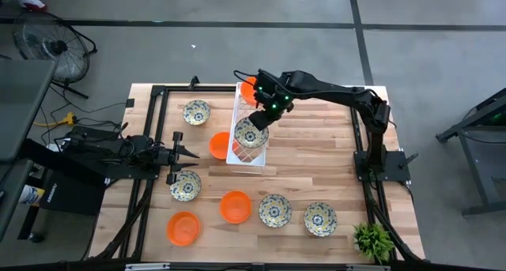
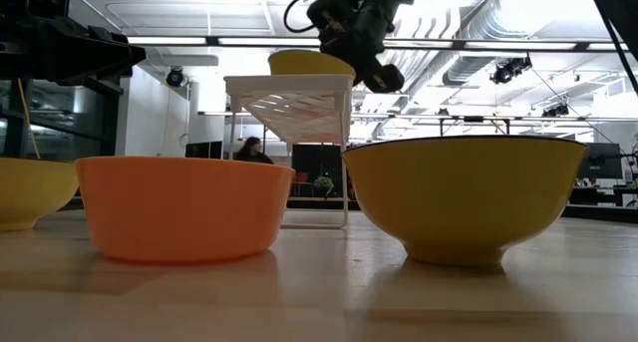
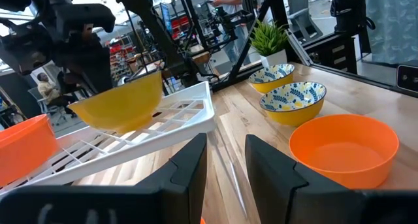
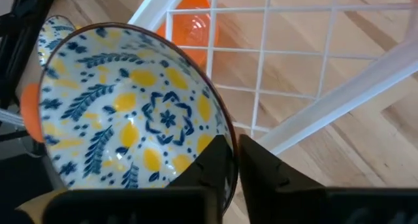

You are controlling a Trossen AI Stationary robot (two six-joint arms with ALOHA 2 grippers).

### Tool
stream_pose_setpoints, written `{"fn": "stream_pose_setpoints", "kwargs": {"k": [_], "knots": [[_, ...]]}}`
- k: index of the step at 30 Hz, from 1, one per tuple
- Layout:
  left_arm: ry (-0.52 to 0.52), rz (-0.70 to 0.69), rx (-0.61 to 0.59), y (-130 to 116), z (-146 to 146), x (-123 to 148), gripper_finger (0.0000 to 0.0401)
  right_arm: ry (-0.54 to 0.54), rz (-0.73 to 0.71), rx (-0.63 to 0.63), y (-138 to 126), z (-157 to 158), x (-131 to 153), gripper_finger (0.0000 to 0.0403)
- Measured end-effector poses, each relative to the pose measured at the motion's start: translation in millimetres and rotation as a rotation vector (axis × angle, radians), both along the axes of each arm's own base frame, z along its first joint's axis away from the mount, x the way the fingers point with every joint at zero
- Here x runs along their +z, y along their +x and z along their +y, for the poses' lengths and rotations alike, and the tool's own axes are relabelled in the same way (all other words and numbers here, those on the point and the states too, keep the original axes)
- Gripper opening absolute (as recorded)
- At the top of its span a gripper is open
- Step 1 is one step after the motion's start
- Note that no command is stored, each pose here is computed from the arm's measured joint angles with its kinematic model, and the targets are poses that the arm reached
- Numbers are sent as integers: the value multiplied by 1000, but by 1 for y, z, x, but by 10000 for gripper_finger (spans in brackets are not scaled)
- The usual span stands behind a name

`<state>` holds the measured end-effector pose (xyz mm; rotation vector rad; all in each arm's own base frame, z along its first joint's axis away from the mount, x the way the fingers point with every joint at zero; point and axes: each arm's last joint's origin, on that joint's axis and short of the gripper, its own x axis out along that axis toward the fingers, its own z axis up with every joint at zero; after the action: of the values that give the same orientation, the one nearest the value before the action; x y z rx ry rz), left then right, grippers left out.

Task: Pick & Place Mini bowls
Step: Put the white and yellow bowl on the shelf, then stack the white and yellow bowl on the white and yellow bowl on the shelf

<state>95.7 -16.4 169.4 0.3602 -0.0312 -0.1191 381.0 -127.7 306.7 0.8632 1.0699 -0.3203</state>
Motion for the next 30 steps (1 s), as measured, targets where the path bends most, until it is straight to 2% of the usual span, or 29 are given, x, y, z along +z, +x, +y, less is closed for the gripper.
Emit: {"fn": "stream_pose_setpoints", "kwargs": {"k": [10,19,23,26,30], "knots": [[0,0,0,0,0,0,101,-41,-25,-19,-6,1,12,95],[0,0,0,0,0,0,101,-108,-112,23,-25,5,43,118],[0,0,0,0,0,0,101,-234,-95,96,-42,9,58,119],[0,0,0,0,0,0,101,-333,-12,193,-58,13,63,119],[0,0,0,0,0,0,101,-398,84,315,-77,15,68,119]]}}
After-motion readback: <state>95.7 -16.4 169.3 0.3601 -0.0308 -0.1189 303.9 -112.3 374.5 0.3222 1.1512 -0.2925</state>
